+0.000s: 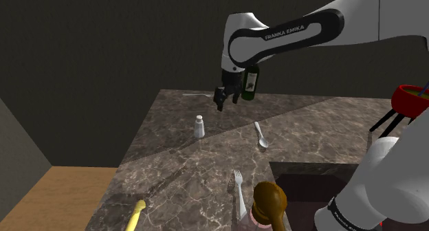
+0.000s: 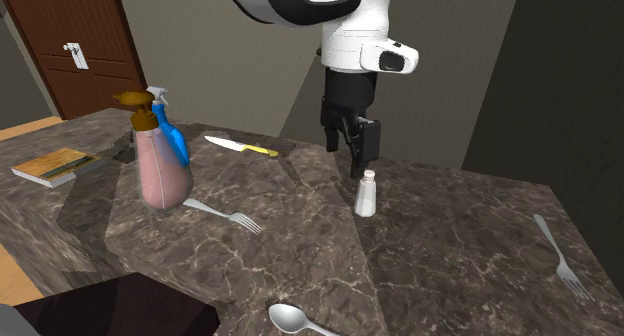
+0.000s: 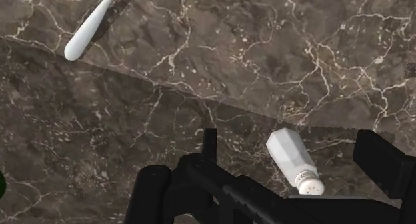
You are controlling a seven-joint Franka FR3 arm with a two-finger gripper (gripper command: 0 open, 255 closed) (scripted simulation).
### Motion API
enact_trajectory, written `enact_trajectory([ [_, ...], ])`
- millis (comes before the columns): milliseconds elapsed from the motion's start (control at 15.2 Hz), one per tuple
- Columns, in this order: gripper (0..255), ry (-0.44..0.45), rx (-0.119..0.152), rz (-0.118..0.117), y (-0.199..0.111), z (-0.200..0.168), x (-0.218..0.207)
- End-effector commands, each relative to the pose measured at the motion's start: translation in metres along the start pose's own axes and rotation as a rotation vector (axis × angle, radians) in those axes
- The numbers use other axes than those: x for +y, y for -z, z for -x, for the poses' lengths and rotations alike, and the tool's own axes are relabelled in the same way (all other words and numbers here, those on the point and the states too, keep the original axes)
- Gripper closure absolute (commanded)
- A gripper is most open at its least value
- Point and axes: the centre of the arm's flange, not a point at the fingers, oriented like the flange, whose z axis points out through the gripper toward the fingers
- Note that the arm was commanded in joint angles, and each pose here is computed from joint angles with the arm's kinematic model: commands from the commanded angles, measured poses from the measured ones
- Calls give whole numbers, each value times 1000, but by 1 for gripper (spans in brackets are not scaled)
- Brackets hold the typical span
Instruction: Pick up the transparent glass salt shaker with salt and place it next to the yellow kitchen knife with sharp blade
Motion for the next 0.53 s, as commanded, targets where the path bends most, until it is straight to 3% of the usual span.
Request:
enact_trajectory([
  [0,0,7,1,-13,-14,-22,-12],
  [462,0,34,2,-54,-59,-92,-46],
])
